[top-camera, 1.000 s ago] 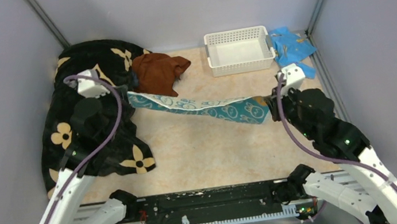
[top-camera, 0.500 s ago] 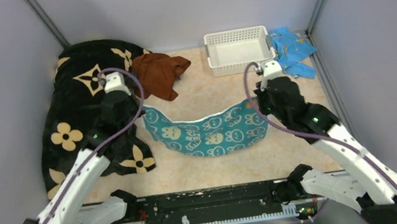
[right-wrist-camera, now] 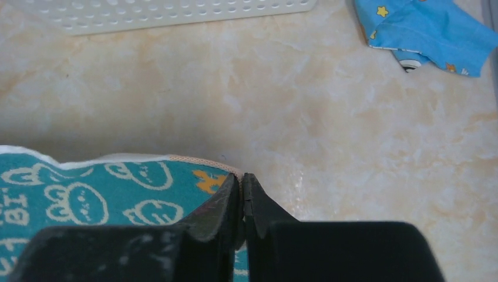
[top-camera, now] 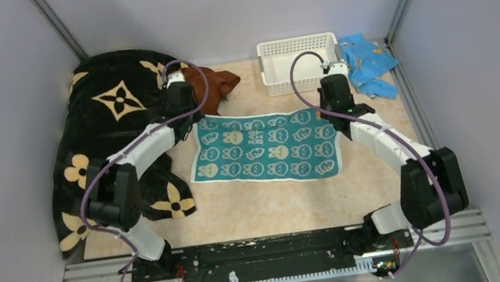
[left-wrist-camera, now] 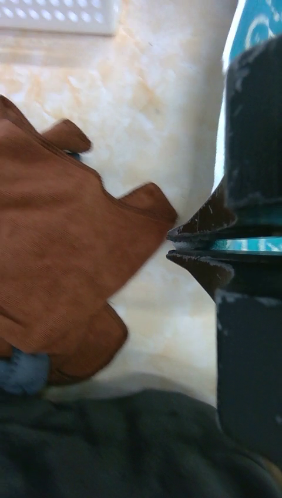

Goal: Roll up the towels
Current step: Flatten out the towel at the center of the board.

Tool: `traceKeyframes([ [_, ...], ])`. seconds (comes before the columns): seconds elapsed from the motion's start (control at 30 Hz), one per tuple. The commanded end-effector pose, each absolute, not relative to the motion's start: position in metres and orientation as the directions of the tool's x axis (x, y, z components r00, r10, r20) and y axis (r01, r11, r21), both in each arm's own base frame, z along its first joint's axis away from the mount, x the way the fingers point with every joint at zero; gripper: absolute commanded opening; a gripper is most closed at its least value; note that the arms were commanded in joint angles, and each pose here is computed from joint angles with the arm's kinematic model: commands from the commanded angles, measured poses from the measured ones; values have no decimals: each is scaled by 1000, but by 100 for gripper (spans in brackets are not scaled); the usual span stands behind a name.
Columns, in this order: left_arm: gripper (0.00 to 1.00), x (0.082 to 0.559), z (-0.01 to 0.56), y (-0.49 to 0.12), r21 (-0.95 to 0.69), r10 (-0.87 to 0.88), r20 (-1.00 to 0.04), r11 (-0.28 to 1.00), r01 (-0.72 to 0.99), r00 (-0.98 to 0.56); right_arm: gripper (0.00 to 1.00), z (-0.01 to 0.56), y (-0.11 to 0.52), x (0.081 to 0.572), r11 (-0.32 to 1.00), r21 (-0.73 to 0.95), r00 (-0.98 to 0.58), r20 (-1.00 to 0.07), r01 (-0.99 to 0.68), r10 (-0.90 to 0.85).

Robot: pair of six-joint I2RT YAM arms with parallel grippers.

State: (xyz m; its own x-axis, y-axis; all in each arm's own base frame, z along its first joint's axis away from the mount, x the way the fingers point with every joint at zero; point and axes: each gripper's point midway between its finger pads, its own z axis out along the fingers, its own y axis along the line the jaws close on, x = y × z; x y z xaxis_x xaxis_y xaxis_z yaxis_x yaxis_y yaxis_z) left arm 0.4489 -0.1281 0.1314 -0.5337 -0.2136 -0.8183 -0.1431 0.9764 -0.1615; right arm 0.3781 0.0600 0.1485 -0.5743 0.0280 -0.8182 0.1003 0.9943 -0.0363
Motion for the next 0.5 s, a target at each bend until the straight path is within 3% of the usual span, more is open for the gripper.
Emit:
traceKeyframes([
  [0.0, 24, 489, 157, -148, -238, -245, -857, 968, -74, -454, 17, 174, 56, 425, 992, 17, -453, -888, 128, 74],
  [0.07, 42, 488, 159, -146, -222, -232, -859, 972, -76, -456, 35, 173, 55, 427, 991, 9, -485, -871, 136, 75],
  [0.17, 57, 473, 162, -140, -217, -227, -855, 973, -76, -466, 46, 178, 62, 416, 993, 47, -514, -852, 109, 97],
  [0.47, 64, 380, 117, -165, -367, -232, -701, 928, 62, -674, 56, 136, 113, 321, 927, 375, -689, -680, -32, 251],
])
